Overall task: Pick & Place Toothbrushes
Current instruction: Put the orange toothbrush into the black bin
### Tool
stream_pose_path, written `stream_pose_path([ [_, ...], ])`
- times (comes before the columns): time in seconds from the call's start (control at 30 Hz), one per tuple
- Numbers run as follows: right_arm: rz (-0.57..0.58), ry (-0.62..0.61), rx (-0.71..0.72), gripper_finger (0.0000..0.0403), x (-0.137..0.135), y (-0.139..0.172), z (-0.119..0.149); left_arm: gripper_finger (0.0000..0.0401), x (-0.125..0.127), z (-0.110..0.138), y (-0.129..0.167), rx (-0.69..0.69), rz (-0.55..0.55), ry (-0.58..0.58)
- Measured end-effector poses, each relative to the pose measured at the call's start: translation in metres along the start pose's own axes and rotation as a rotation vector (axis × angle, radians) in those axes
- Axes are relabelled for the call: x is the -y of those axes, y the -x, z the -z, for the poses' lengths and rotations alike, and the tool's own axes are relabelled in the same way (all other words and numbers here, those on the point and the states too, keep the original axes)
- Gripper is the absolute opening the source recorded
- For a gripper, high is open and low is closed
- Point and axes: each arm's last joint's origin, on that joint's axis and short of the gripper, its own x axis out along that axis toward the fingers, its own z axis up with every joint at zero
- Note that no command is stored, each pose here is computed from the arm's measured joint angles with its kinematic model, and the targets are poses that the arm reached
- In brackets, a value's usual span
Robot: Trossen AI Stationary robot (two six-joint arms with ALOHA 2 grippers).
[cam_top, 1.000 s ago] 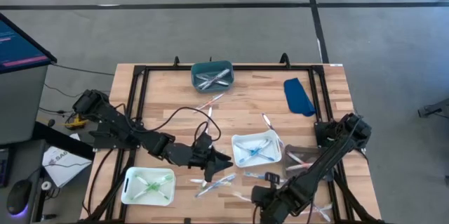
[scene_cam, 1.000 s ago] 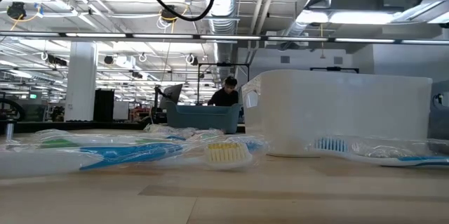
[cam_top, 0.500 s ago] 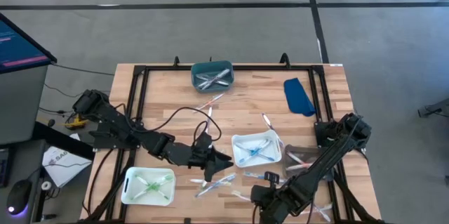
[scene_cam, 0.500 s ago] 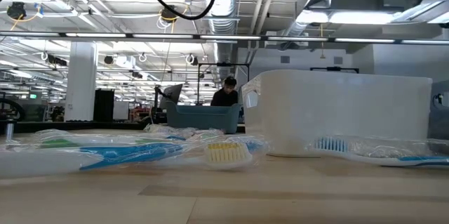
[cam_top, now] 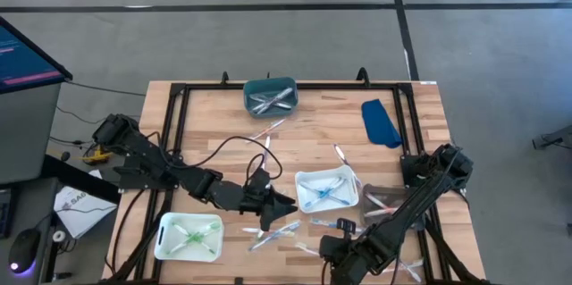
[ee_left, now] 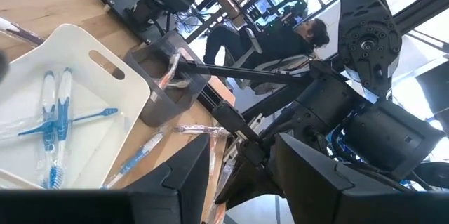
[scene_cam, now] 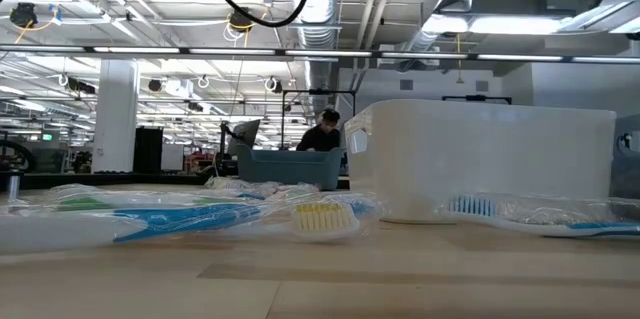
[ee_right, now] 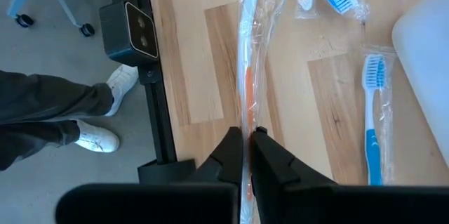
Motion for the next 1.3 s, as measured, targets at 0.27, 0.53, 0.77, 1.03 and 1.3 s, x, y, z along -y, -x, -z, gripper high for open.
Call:
stream_pose_path([
  [0.27, 0.038, -0.076, -0.010, 0.0007, 0.006, -0.001, -0.002, 0.0158, 0.000, 0.000, 0.000, 0.001, 0.001, 0.000],
  [0.53, 0.158, -0.295, -0.059, 0.0003, 0.022, 0.012, 0.002, 0.0158, 0.000, 0.000, 0.000, -0.008, 0.010, 0.002],
  [0.77, 0.282, -0.572, 0.008, 0.0001, 0.043, 0.055, 0.008, 0.0158, -0.005, -0.008, -0.006, -0.103, 0.077, -0.003],
  [1.03, 0.393, -0.867, 0.148, 0.0001, 0.076, 0.117, 0.022, 0.0158, -0.013, -0.019, -0.012, -0.259, 0.192, -0.016],
  [1.3, 0.418, -0.915, 0.143, 0.0001, 0.093, 0.127, 0.016, 0.0158, -0.011, -0.017, -0.010, -0.304, 0.254, -0.109],
])
